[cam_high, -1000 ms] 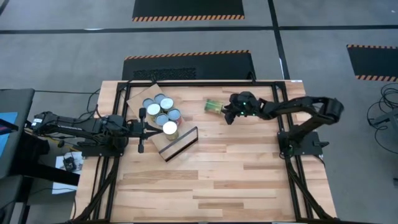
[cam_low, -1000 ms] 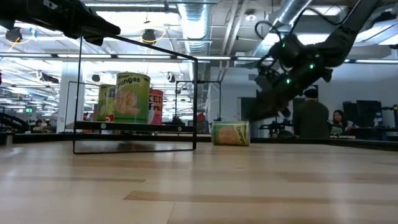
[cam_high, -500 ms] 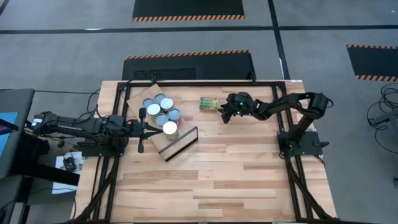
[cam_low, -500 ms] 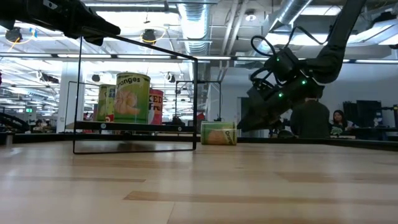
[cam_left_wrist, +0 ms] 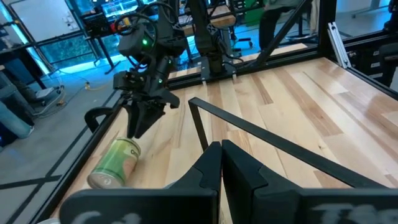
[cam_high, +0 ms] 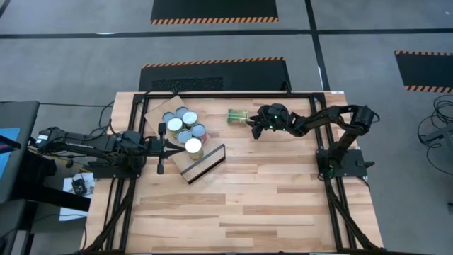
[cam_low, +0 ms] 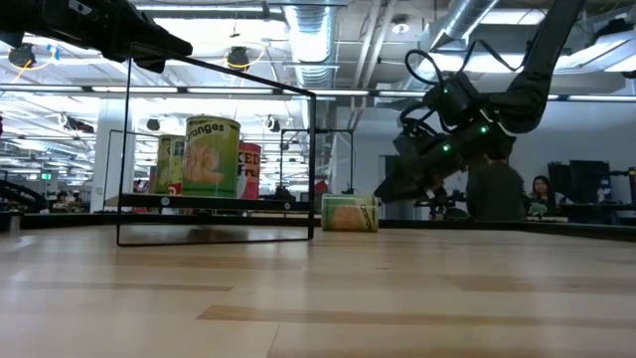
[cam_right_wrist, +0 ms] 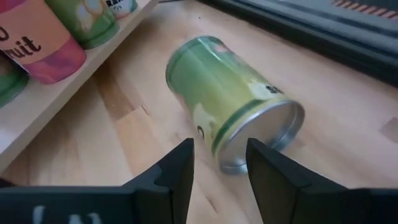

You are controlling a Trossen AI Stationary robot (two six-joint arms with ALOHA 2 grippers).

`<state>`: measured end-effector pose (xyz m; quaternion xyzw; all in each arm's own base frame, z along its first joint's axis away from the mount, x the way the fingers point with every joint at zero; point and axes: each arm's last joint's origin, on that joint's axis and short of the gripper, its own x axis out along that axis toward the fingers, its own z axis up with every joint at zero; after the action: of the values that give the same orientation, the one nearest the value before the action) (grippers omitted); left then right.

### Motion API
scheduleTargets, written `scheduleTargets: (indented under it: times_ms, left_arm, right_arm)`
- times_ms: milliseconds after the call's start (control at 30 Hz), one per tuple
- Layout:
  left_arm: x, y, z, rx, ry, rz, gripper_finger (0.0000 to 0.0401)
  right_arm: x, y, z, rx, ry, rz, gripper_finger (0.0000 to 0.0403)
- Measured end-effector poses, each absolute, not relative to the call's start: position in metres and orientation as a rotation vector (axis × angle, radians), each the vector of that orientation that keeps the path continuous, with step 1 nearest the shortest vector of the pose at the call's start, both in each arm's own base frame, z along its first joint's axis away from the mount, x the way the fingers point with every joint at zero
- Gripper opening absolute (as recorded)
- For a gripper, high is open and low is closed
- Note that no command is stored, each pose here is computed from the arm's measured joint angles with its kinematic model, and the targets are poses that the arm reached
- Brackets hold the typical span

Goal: Pick and place cans onto a shelf
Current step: Put the top large canned oranges on the shelf

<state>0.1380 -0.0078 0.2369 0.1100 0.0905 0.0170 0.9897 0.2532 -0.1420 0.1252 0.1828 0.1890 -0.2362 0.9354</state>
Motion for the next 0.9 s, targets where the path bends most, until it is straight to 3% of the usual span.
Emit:
scheduleTargets:
  times_ms: [267, 600, 900]
  left_arm:
    - [0.138, -0.008, 0.237, 0.221, 0.182, 0.034, 0.0002]
    - [0.138, -0.008, 0.237, 0.221, 0.182, 0.034, 0.0002]
    - [0.138, -0.008, 0.237, 0.221, 0.183, 0.034, 0.0002]
  right_arm:
    - [0.257, -0.15, 0.122, 0.381, 0.401, -0.501, 0.0163]
    - [0.275, -0.163, 0.108, 0.401, 0.387, -0.509, 0.0194]
    - [0.28, -0.165, 0.112, 0.348, 0.379, -0.475, 0.0142]
